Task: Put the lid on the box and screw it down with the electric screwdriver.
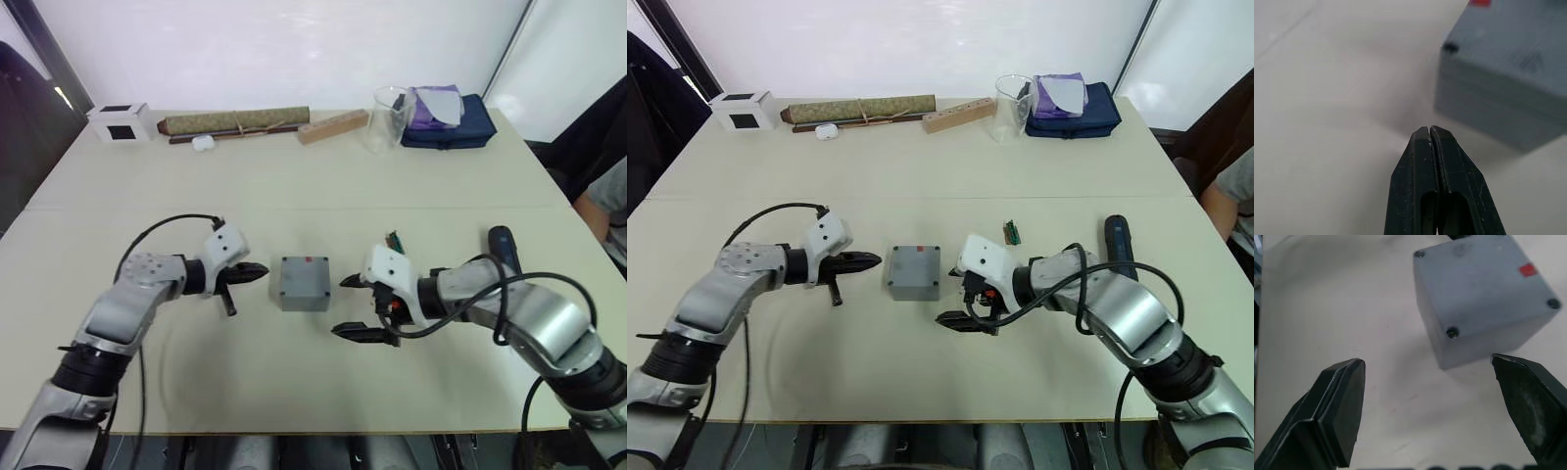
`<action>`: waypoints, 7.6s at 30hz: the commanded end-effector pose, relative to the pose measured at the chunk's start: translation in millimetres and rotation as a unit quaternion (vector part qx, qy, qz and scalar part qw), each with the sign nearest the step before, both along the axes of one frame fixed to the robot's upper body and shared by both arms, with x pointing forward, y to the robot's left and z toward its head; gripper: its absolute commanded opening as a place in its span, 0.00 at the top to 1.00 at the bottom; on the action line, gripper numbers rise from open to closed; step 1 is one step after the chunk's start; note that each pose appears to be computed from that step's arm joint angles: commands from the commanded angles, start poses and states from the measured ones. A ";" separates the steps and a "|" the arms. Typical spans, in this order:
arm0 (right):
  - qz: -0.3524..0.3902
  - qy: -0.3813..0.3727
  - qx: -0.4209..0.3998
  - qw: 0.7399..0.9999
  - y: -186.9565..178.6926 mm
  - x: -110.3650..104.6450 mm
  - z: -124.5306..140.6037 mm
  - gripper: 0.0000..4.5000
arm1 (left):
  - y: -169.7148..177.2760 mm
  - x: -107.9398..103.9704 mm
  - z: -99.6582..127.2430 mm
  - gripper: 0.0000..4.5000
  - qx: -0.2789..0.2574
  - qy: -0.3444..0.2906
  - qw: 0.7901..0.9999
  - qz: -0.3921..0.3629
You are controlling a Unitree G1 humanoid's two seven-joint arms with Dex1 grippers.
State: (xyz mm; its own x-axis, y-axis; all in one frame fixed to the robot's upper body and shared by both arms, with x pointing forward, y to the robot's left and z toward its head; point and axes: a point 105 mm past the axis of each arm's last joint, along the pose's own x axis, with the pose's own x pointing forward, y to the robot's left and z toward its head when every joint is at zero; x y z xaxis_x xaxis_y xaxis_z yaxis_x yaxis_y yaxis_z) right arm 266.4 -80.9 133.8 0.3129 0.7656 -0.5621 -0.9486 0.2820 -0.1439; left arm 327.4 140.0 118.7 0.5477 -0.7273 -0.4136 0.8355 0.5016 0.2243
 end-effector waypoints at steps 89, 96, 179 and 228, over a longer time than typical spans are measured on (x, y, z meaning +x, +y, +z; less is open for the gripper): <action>-0.327 -0.103 0.157 0.926 -92.6 131.1 3.5 0.41 | -19.4 -37.9 90.8 1.00 -0.074 -0.001 0.989 -0.130; -0.323 -0.109 0.164 0.926 -88.4 132.6 6.3 0.41 | -21.1 -37.3 85.3 1.00 -0.071 0.000 0.990 -0.124; -0.101 -0.082 0.202 0.971 19.6 57.6 25.2 1.00 | -11.2 -39.1 62.0 1.00 -0.085 0.033 0.992 -0.086; -0.491 0.137 0.004 0.860 -208.8 32.3 81.0 0.06 | -89.5 -54.0 92.7 1.00 -0.095 -0.033 0.951 -0.292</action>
State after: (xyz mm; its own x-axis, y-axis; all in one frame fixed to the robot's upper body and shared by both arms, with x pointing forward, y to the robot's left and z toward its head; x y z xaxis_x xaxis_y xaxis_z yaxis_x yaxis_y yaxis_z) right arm 303.2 -284.3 219.5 0.7053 0.2238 -0.6727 -0.2760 0.9607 0.0302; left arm 274.5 53.9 204.1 0.0589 -0.9721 -0.2270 0.9837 0.0177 0.1791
